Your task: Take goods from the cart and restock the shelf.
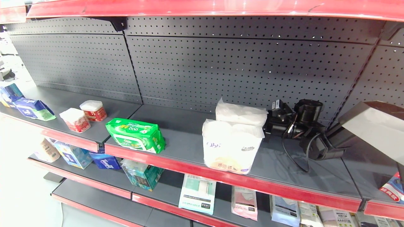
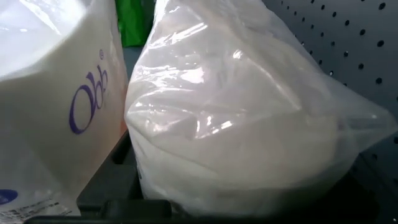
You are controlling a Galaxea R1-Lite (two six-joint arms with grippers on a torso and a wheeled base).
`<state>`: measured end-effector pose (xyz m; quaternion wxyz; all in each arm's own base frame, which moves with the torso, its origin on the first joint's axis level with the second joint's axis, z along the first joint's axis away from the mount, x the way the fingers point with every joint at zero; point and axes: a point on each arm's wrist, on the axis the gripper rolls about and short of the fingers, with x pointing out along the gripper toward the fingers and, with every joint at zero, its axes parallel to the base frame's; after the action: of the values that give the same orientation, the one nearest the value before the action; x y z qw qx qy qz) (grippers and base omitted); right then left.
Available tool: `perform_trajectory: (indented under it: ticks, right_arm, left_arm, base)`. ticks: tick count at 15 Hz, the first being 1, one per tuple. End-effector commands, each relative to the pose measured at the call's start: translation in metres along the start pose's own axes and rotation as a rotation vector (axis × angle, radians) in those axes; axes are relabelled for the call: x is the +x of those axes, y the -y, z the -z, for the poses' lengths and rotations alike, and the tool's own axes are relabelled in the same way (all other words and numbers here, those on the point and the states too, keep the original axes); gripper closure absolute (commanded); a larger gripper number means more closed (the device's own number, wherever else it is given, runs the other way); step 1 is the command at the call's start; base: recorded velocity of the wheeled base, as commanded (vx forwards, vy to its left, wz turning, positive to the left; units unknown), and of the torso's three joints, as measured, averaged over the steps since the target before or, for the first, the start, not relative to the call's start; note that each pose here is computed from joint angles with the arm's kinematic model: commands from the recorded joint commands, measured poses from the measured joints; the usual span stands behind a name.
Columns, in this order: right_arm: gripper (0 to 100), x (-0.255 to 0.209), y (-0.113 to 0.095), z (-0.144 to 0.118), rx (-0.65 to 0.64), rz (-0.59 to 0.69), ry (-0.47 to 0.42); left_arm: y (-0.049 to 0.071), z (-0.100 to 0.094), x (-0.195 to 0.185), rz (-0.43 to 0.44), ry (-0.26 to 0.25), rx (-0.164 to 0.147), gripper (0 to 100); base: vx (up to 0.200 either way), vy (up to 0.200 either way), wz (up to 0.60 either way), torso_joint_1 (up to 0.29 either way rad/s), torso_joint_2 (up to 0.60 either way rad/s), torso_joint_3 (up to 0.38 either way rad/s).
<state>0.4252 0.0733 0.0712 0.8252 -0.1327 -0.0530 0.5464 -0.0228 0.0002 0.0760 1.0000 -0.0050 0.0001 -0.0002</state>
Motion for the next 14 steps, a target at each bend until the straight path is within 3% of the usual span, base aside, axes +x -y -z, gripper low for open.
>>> perform_trajectory:
  ticks: [1,14]
  right_arm:
    - [100,-0.001,0.0,0.002,0.004,0.002,-0.004]
    - [100,-0.016,0.006,-0.014,-0.024,0.035,0.004]
  left_arm:
    - [0.0,0.0,0.0,0.0,0.0,-0.001,0]
    - [0.0,0.0,0.0,0.0,0.0,-0.001,0]
  base:
    - [0.0,0.0,0.0,0.0,0.0,0.0]
    - [0.0,0.0,0.0,0.0,0.0,0.0]
